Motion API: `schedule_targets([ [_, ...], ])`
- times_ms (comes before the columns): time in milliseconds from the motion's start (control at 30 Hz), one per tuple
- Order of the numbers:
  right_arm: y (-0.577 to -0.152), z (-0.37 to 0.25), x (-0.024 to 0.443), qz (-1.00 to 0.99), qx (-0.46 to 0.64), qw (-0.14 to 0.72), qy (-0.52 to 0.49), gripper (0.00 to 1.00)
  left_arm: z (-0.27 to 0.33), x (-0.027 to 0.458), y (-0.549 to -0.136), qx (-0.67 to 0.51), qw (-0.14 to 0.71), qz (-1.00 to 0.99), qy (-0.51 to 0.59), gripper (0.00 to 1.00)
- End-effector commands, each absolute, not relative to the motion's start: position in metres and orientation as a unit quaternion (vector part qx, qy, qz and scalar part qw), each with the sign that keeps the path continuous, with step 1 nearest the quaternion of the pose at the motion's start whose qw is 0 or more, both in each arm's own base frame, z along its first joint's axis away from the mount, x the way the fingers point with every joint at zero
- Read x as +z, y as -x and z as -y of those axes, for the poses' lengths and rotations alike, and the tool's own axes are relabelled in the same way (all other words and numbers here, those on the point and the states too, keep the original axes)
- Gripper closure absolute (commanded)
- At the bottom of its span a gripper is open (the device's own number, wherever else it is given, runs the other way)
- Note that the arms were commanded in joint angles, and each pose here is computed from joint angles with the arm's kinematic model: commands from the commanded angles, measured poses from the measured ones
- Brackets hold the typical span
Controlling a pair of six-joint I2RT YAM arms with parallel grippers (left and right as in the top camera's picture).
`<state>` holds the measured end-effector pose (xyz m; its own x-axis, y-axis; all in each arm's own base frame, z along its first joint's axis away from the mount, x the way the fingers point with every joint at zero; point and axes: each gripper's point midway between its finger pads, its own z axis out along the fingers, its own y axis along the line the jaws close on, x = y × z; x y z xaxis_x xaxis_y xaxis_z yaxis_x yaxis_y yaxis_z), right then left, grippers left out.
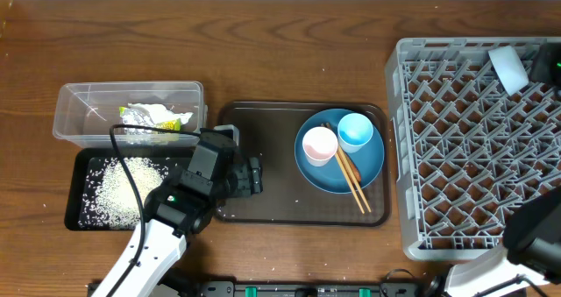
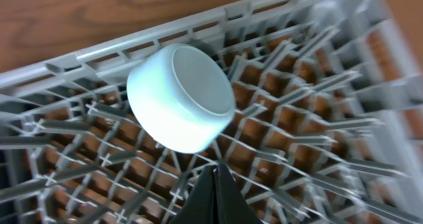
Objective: Sort waste into correct bins and load items into the dishwasher rack
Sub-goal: 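Lower the light-blue plate into the grey rack and release it, then move the left gripper right over the pink cup on the blue plate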
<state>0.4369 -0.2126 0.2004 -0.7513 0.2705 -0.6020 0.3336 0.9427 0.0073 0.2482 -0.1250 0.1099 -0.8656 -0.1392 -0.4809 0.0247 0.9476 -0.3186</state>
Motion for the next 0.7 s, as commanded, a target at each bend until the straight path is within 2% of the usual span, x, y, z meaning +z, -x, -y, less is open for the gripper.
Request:
schedule_targets([
  [0,-0.445,0.206,0.187,-0.928,0.049,0.327,-0.169,0.98,0.124,0.111,-0.251,-0.155,0.262,-0.952,0.03,0.19],
  [400,-0.467,0.224,0.115,-0.932,0.086,0.303,-0.181,0.99,0.129,0.094,-0.26,-0.146,0.244,-0.958,0.031,0.17],
  [567,-0.469,0.216,0.109,-0.931,0.112,0.299,-0.176,0.99,0.14,0.088,-0.266,-0.166,0.237,-0.957,0.024,0.18],
  [667,-0.468,0.205,0.11,-0.929,0.144,0.296,-0.171,0.99,0.156,0.098,-0.272,-0.208,0.251,-0.945,0.012,0.22],
])
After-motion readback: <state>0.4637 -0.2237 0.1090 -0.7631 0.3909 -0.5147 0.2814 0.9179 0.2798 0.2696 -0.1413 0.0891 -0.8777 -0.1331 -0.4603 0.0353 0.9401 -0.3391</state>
